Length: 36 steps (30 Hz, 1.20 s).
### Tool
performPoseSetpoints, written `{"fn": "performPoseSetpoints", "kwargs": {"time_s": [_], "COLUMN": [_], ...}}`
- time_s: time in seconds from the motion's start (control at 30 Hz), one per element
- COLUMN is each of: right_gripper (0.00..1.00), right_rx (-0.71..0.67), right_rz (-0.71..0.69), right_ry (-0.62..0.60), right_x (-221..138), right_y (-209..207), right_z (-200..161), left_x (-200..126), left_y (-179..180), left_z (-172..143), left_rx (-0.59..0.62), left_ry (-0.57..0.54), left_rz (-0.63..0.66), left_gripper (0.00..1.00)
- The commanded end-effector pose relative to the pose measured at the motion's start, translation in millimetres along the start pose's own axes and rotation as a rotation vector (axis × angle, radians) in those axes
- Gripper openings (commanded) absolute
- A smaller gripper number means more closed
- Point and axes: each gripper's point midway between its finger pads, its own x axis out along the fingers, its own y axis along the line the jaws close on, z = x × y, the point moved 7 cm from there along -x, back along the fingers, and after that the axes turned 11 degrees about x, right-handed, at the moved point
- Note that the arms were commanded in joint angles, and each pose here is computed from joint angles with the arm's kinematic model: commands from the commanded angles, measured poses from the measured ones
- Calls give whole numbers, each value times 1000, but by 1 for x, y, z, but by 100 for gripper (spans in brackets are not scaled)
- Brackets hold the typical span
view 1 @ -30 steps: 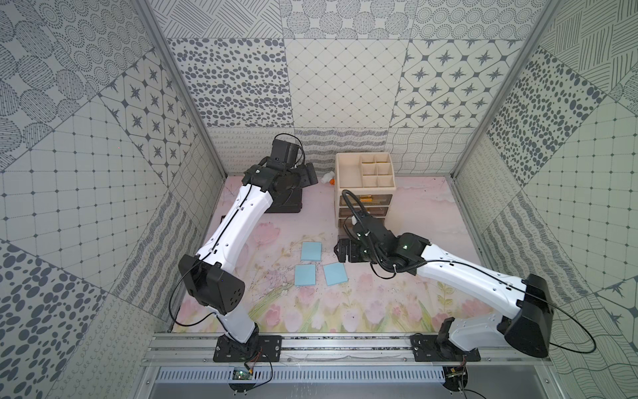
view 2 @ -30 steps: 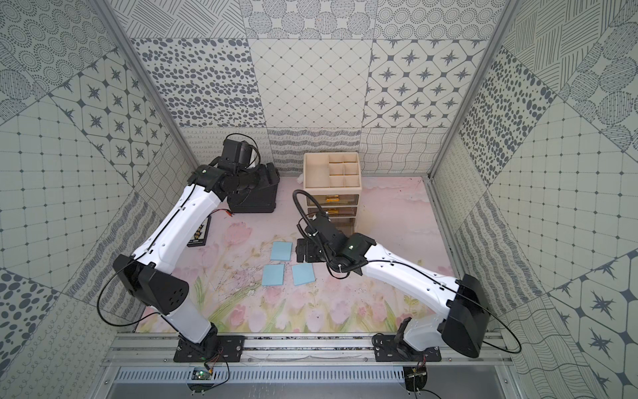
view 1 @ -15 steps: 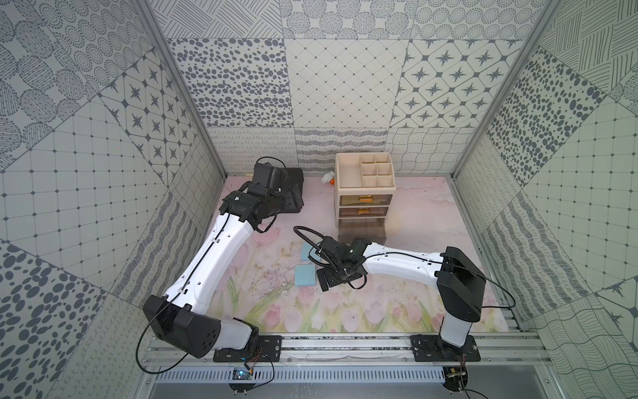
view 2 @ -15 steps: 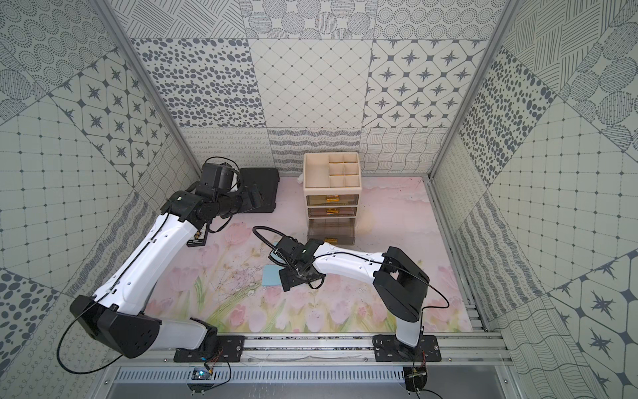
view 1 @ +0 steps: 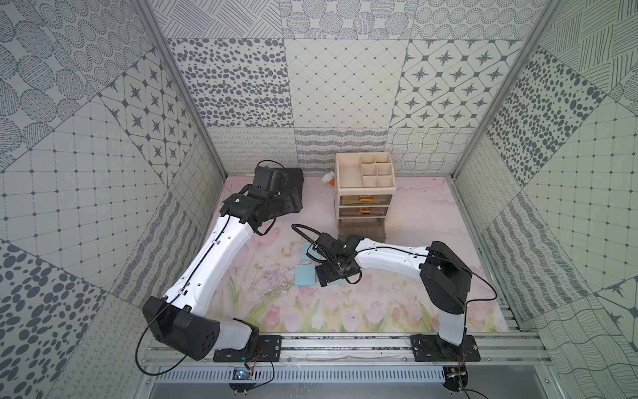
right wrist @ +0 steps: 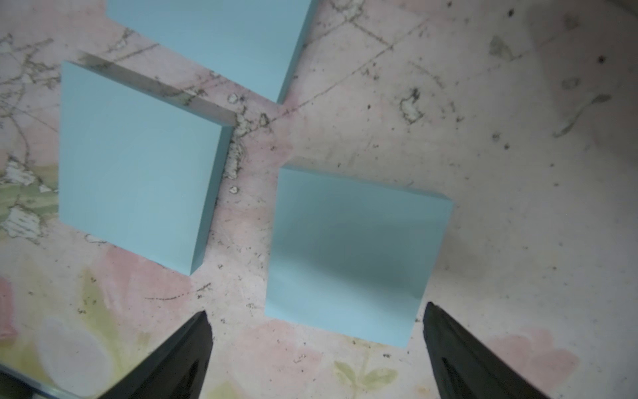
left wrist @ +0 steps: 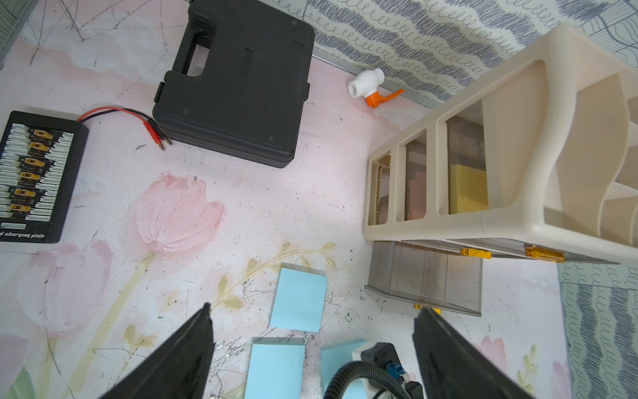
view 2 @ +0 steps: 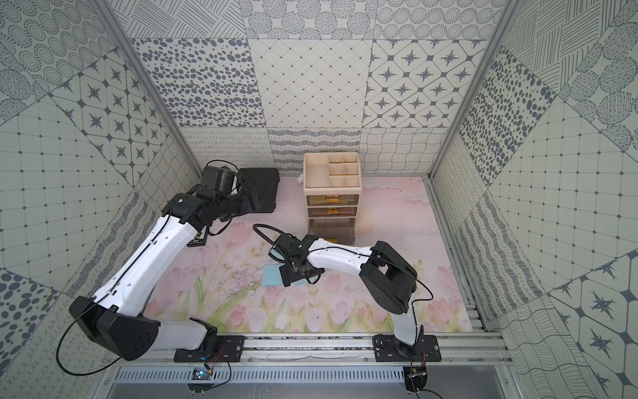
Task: Please put the sticky notes in the drawer by color
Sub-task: Pick up the sticky notes from the center of the board.
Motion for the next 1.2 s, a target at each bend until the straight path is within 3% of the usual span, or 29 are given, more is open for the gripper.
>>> {"fn": "performPoseSetpoints", "kwargs": {"time_s": [0.0,0.43,1.1,1.17], "right_gripper": [99,99,100,95], "right_rx": [-13,18,39,43], "right_rz": [4,-90,-127,-125], "right_ry": [-9,40,21,25], "right_x": [1,23,39,40], "right_y": [2,-8,-8,-7], "right_z": [6,3,8,8], "left_x": [-4,-5,-5,-4], "left_y": [6,11,16,16], "left_z": [6,5,4,4], "left_rx": [11,6,10,8], "left_ry": [-15,-23,-27,-28], "left_rz": [37,53,67,65], "left_gripper": [93,93,92,92]}}
